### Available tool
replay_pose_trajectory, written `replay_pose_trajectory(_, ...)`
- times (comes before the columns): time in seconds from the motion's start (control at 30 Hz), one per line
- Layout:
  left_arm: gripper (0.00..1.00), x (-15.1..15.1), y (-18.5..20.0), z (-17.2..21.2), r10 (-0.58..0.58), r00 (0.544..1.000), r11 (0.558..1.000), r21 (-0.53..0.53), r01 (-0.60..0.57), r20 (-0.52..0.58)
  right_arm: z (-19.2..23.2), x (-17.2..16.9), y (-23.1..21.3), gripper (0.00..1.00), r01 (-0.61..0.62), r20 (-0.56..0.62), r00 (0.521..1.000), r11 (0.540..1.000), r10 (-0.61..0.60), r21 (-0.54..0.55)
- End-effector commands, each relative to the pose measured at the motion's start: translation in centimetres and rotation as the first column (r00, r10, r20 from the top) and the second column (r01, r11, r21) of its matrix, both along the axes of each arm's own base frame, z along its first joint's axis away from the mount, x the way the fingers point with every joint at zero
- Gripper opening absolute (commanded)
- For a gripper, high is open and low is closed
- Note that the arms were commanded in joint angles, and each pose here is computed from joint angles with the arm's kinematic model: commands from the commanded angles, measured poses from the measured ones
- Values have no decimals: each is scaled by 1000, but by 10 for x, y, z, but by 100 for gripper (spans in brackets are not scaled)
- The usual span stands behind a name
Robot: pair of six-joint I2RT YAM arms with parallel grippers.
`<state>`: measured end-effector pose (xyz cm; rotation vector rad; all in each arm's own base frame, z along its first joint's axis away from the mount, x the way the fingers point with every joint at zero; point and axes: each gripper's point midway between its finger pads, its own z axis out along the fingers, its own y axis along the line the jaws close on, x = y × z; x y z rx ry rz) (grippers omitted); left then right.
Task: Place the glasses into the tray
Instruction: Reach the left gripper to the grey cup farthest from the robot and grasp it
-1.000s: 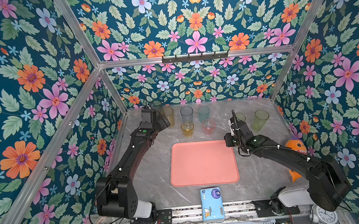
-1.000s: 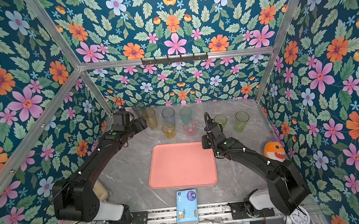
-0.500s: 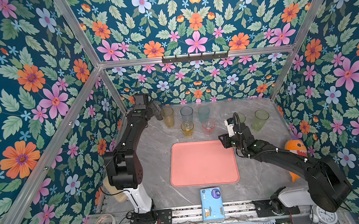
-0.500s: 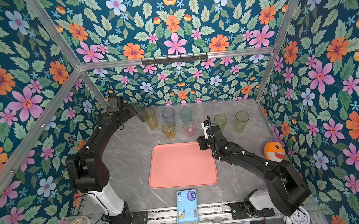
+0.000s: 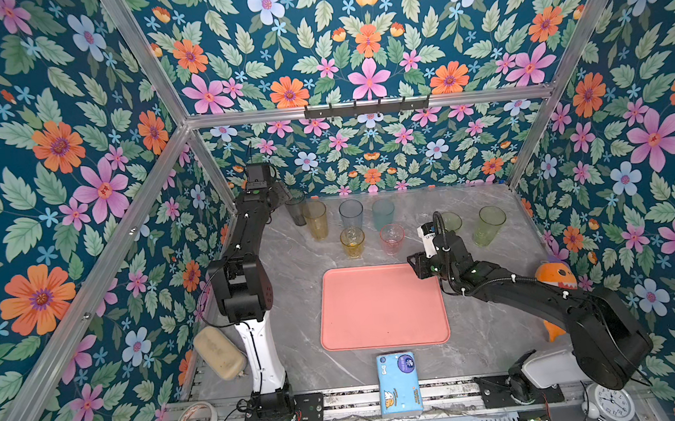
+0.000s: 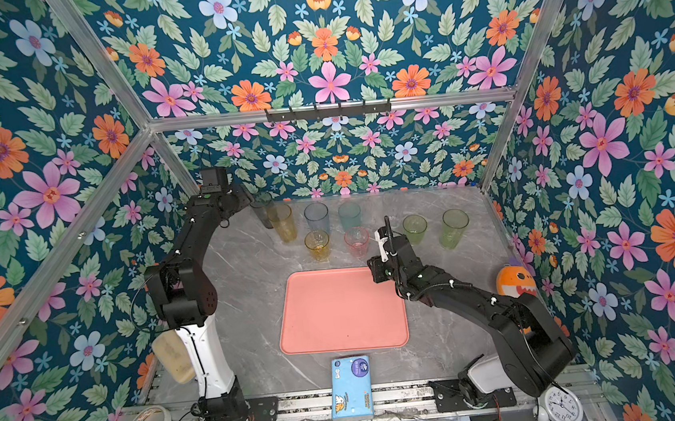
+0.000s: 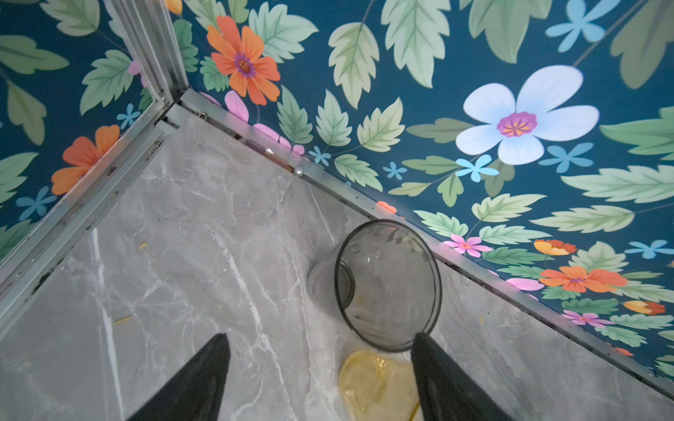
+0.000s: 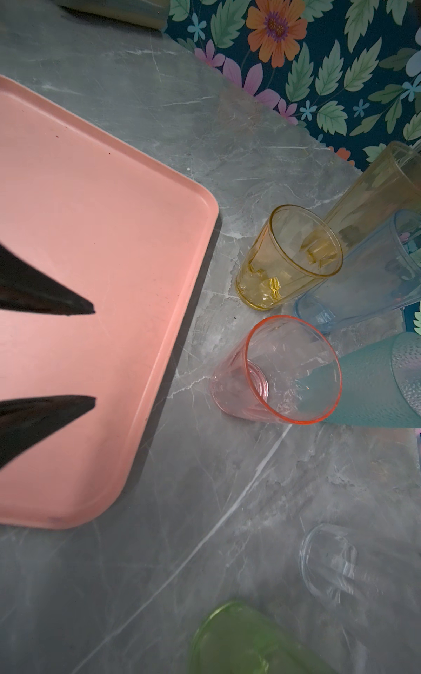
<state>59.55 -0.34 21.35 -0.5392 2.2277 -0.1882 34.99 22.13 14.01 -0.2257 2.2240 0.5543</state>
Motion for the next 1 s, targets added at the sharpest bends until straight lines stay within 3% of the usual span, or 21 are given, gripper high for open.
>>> replay_pose_trajectory(0.0,78,8,-2,-5,-27,1000,1000,0,27,-14,3,4,2,38,-2,7,1000,1000,2,-5)
replay_pose_trajectory(0.23,66,29,-5,-19,-46,999,999,-3,45,-9,-5,6,3,39,4,-25,1000,1000,-5,-24)
replay_pose_trajectory(0.53,59,36,-2,-42,-48,998,999,19,49,-42,-19,11,10,40,-5,-93,996,999,0,-51)
replay_pose_trajectory(0.97,45,41,2,-67,-50,996,999,14,51,-79,-20,12,9,40,4,-91,996,998,-10,-64)
